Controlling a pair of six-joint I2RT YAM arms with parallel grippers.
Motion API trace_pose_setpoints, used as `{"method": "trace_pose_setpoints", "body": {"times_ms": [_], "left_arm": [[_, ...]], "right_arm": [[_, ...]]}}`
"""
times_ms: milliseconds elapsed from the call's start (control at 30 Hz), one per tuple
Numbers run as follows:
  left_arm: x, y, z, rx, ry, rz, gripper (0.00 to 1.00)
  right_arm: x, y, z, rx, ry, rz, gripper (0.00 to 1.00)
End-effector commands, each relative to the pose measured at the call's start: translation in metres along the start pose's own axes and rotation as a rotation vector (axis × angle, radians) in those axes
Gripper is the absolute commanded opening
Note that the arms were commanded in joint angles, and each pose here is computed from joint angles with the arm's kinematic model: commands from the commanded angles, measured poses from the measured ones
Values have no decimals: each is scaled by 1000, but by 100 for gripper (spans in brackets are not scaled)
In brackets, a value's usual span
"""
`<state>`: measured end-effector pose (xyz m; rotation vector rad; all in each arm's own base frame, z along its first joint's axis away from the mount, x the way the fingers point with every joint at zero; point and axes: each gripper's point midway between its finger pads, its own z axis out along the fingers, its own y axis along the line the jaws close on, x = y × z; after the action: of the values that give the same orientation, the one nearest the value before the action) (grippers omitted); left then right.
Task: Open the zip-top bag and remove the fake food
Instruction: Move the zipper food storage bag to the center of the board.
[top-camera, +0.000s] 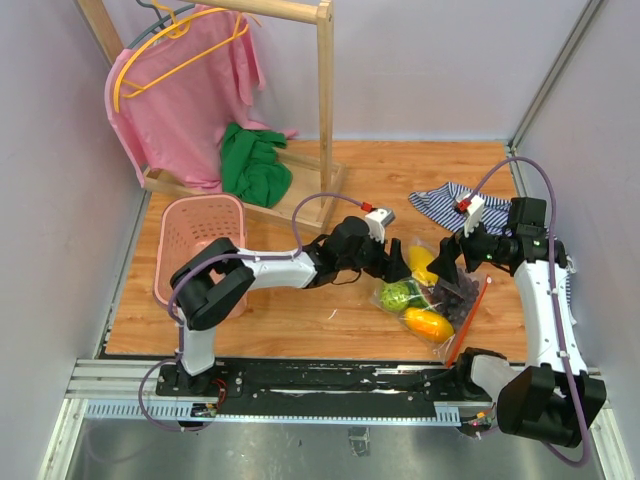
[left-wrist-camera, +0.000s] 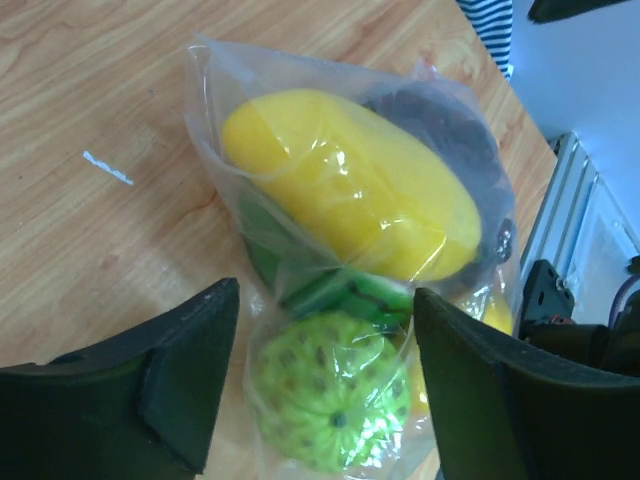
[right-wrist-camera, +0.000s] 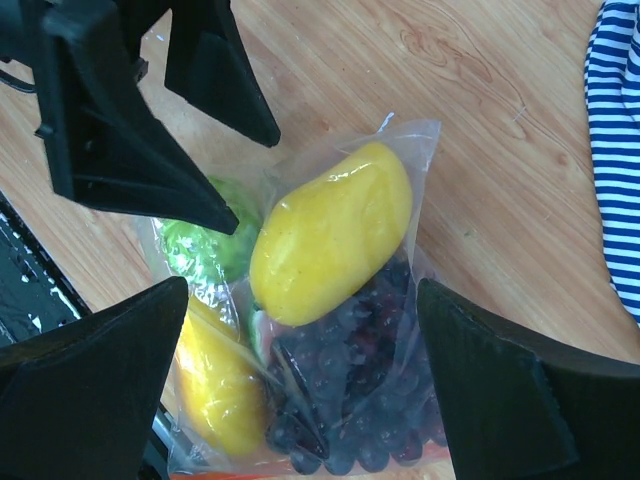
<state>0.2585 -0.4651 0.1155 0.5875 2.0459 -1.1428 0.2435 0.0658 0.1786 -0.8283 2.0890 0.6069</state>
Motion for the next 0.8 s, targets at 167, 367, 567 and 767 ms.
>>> {"method": "trace_pose_setpoints", "body": {"times_ms": [167, 367, 567, 767], "left_arm": [[8, -18, -6, 134, 43, 2, 29], [14, -3, -22, 74, 44, -3, 2], [-4, 28, -54, -38, -35, -9, 0], [-19, 74, -82, -211, -63, -4, 0]], "right_arm": [[1, -2, -3, 24, -8, 1, 98], [0, 3, -4, 8, -19, -4, 98], [-2, 7, -4, -15, -28, -8, 98], [18, 19, 9, -88, 38, -53, 98]]}}
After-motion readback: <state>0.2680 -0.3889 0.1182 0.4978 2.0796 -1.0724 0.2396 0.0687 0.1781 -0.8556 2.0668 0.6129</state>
